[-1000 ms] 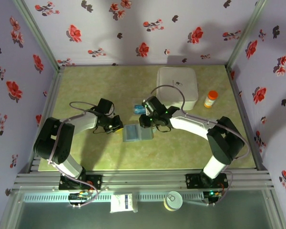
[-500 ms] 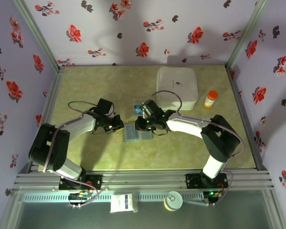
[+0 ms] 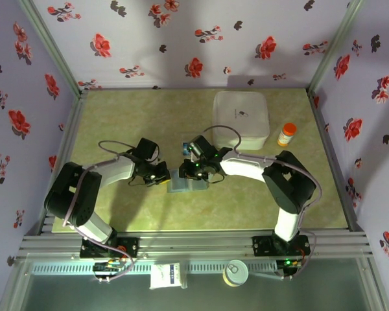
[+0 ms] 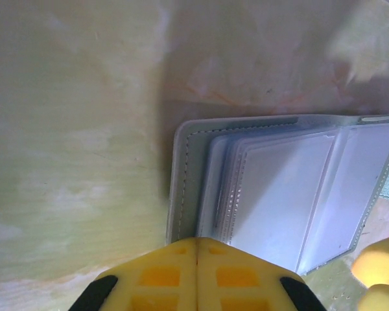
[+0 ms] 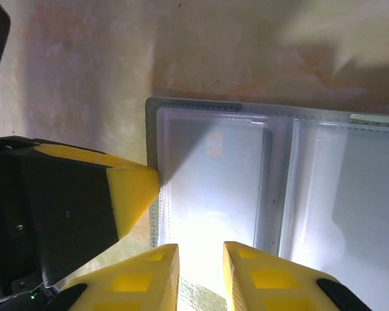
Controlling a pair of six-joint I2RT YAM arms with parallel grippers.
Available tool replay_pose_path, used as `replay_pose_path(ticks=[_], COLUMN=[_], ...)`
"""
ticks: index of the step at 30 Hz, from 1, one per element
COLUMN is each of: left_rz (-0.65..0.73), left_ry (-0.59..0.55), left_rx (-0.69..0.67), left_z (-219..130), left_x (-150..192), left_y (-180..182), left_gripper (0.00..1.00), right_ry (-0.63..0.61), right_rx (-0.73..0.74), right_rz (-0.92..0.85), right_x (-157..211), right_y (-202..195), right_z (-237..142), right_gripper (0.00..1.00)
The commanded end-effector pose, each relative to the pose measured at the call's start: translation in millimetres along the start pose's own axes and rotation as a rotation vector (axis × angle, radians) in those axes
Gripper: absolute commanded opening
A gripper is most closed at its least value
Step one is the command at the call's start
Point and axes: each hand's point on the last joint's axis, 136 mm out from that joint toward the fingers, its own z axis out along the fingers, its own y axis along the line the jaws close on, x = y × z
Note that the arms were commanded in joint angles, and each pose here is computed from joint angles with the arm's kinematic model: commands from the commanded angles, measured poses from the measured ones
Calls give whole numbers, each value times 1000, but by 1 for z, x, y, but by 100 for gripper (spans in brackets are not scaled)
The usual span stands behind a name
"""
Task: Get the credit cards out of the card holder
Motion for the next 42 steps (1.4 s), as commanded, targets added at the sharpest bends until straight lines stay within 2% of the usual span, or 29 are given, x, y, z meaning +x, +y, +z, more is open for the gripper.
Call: replay_pose_path(ticks=[1,12,30,42], left_rz=[4,16,15,15], left_ry=[11,1,7,5], left_rx=[-30,-45,-58,-57], left_z=[3,2,3,2], left_x=[2,-2,-3,-4], left_y=[6,6,10,9], left_gripper=[6,5,5,5], right_ry=[35,57,70,30], right_rx=[-33,-13,89,65], right_rz=[21,29,42,61], right_x=[1,2,6,1], right_y=[10,3,-22,-27], right_z=[9,20,20,9], right_gripper=[26,20,20,21])
